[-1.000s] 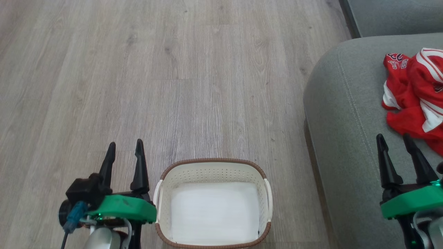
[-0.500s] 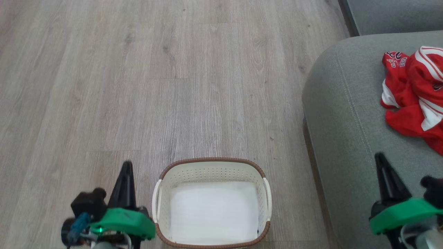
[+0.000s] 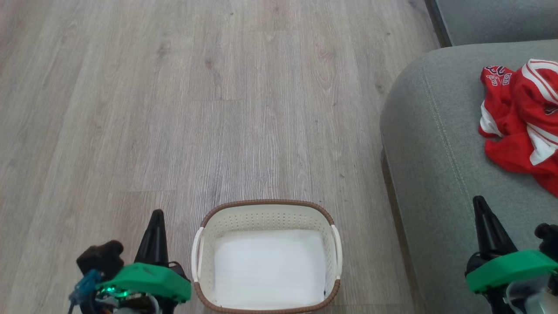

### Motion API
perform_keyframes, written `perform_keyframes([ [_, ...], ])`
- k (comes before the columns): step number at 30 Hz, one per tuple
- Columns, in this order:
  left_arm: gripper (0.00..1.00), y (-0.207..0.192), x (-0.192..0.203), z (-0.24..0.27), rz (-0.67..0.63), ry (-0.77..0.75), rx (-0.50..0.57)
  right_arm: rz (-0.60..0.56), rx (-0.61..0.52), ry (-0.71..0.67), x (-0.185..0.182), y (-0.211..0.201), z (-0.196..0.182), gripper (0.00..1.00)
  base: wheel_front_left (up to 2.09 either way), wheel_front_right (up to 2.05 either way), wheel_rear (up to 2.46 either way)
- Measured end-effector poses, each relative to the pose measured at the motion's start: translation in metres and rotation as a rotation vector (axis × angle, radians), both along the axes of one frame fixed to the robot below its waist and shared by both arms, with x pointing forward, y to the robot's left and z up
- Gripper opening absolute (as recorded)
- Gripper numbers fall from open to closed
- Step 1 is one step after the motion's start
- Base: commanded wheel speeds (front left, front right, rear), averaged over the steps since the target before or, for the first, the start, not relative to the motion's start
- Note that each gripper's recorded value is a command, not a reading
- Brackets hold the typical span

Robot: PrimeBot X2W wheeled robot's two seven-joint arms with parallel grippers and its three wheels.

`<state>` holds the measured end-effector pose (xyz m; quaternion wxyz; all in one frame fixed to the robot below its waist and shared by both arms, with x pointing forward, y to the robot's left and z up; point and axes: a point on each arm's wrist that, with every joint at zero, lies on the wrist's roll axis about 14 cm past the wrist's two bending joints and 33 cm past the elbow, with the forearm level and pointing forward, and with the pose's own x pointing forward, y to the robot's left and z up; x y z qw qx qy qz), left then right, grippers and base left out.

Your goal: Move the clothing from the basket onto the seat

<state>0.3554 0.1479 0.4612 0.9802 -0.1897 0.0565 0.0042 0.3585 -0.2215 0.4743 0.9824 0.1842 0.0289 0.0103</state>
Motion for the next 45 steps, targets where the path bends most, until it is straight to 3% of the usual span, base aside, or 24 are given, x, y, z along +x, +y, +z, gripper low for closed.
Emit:
perform_keyframes([
  [45,0.0,0.018,0.006,-0.007,0.078,0.084,-0.476,-0.109,0.471,0.057,0.003,-0.003,-0.006,0.0,0.0,0.0,0.0],
])
